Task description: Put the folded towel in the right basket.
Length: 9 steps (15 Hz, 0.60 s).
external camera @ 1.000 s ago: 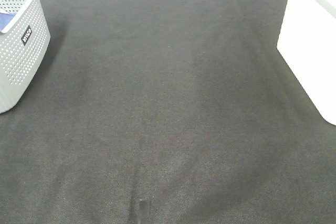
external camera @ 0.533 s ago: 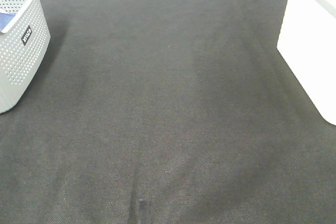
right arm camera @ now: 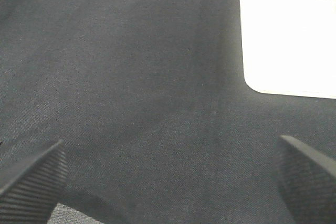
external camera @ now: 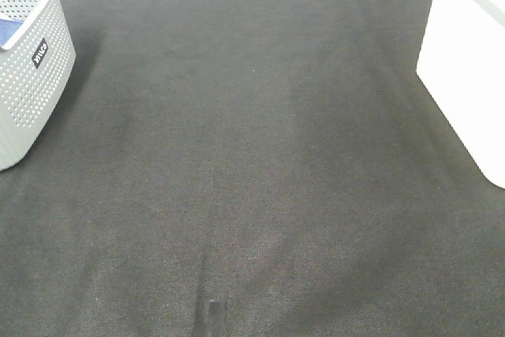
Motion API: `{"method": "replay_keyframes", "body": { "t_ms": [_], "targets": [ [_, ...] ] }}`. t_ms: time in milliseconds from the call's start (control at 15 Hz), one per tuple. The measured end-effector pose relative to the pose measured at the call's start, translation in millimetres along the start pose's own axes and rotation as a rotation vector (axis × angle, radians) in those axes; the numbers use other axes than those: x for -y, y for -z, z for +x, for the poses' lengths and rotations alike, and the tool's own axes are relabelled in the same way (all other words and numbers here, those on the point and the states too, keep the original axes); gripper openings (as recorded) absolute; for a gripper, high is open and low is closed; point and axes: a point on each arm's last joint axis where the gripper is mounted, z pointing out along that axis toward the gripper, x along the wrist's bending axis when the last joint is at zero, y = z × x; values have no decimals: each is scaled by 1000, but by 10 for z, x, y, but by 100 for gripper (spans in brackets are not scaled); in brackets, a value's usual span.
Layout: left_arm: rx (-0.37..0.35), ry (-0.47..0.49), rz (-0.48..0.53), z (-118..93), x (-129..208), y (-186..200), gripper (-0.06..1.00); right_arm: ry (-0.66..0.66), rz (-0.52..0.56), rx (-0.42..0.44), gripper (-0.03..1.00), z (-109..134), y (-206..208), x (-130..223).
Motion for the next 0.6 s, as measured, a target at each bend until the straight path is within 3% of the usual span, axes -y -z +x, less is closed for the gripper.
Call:
{"method": "replay_keyframes", "body": {
  "t_ms": [200,600],
  "targets": [
    [0,0,0,0,0,0,99,-21,1,42,97,3,-4,-2],
    [0,0,0,0,0,0,99,-23,1,45,97,3,-4,-2]
  ]
}}
